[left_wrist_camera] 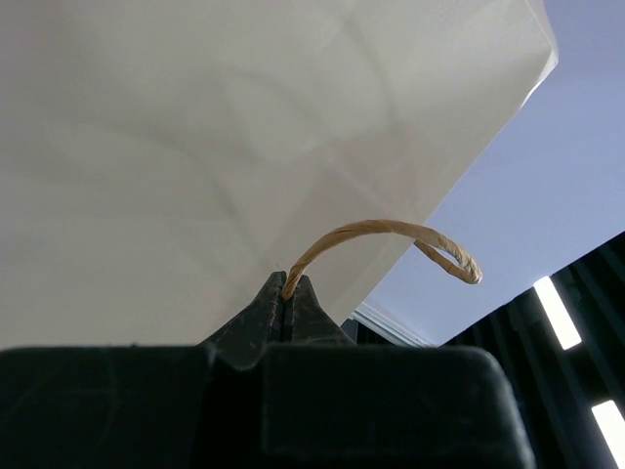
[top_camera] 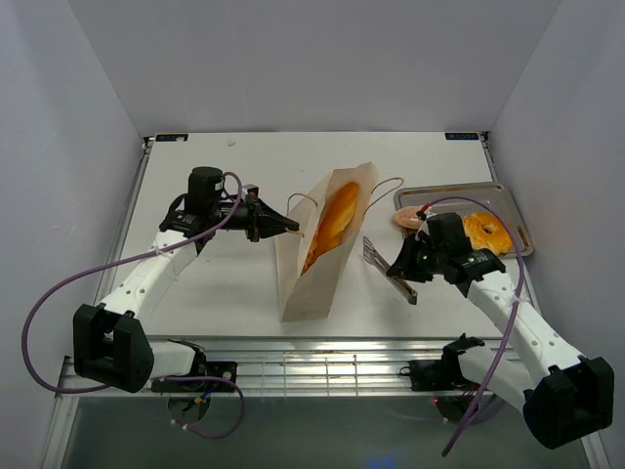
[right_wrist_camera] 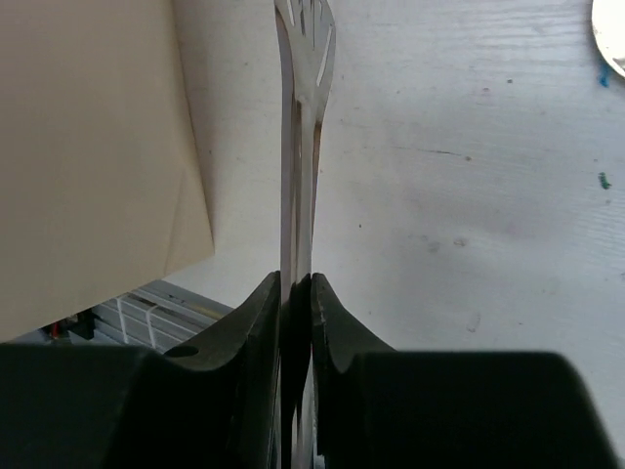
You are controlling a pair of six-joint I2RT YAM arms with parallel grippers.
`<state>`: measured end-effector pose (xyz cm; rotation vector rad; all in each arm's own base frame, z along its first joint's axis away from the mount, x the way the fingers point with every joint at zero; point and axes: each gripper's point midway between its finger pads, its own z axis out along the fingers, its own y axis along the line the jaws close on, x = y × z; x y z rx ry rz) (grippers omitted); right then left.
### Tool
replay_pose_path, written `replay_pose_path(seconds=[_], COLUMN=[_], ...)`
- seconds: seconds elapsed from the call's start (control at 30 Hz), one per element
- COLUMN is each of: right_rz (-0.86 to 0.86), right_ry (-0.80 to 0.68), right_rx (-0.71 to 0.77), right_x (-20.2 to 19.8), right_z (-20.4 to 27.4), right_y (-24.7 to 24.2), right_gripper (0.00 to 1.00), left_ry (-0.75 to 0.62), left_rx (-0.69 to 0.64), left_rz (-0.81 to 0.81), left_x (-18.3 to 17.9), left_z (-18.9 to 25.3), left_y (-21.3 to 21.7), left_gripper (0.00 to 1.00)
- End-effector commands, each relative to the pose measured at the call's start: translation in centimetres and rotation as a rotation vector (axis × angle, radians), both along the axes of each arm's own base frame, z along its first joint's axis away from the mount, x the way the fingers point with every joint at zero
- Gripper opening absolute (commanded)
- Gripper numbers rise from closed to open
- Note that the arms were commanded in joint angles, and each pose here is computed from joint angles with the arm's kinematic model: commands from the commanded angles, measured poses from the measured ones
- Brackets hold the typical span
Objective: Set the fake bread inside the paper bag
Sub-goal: Place the clamp at the center of the board.
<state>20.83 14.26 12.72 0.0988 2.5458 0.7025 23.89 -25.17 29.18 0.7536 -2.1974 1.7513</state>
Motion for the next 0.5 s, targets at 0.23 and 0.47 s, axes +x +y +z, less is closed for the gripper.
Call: replay_pose_path(seconds=[0.23,0.47], right_rz=[-0.046,-0.11], right_ry=[-0.106,-0.169], right_rx=[-0.165,-0.227], right_x=[1.0,0.3], right_z=[-7.5,-10.1], right_y=[1.5,-0.3], right_gripper=[0.26,0.35], left_ry=[-0.074,-0.063], left_rx=[0.022,0.043], left_rz=[0.022,0.036], left_x=[-0.9,-0.9], left_z=[2.2,1.9], left_y=[0.3,0.5], left_gripper=[0.0,0.0])
